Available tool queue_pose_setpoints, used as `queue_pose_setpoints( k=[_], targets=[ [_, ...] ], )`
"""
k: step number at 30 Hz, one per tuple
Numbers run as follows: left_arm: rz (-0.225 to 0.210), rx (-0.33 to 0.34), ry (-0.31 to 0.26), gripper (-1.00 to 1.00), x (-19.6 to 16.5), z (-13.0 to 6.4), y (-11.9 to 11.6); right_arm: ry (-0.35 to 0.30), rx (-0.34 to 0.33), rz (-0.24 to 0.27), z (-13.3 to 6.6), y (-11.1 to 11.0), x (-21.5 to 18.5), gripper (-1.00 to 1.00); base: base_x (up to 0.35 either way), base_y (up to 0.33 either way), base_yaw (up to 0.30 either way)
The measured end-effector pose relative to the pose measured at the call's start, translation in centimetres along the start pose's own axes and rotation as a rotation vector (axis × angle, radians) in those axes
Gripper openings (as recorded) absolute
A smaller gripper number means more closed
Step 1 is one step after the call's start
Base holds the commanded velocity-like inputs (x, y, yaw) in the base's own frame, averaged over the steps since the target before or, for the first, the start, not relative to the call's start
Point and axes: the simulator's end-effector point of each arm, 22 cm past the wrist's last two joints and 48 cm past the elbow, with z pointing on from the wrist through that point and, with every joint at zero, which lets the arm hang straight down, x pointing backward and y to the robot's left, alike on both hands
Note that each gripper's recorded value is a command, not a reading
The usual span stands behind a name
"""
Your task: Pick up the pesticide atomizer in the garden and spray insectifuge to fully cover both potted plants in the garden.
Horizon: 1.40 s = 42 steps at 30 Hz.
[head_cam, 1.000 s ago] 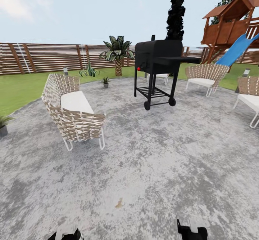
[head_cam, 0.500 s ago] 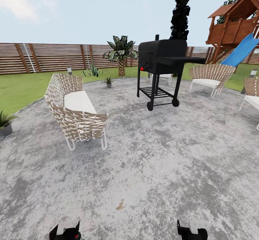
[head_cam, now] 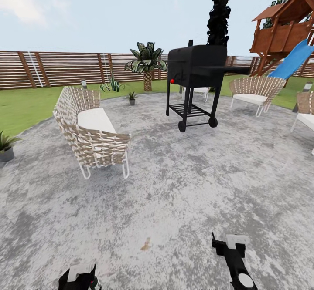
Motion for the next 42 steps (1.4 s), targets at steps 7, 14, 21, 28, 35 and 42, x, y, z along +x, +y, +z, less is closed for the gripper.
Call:
queue_pose_setpoints(
  k=[7,14,21,28,35,42],
  targets=[
    [0.011,0.028,-0.061,1.0,-2.7,2.2,-1.7,0.013,-0.008,-0.03,0.7,0.1,2.0,1.0,0.0,0.0,0.0],
    [0.03,0.03,-0.091,1.0,-3.2,2.7,-1.5,0.032,-0.016,-0.047,0.6,0.8,3.7,1.0,0.0,0.0,0.0],
    [0.025,0.034,-0.096,1.0,-3.9,3.0,-2.1,0.035,-0.022,-0.041,0.5,1.4,3.8,1.0,0.0,0.0,0.0],
    [0.017,-0.003,-0.078,1.0,-3.8,3.3,-1.5,0.034,-0.024,-0.041,0.5,1.4,3.8,1.0,0.0,0.0,0.0],
    [0.025,-0.035,-0.081,1.0,-4.9,3.7,-1.0,0.034,-0.025,-0.041,0.5,1.5,3.8,1.0,0.0,0.0,0.0],
    [0.029,-0.047,-0.086,1.0,-4.5,4.1,-0.7,0.034,-0.024,-0.041,0.6,1.5,4.4,1.0,0.0,0.0,0.0]
  ],
)
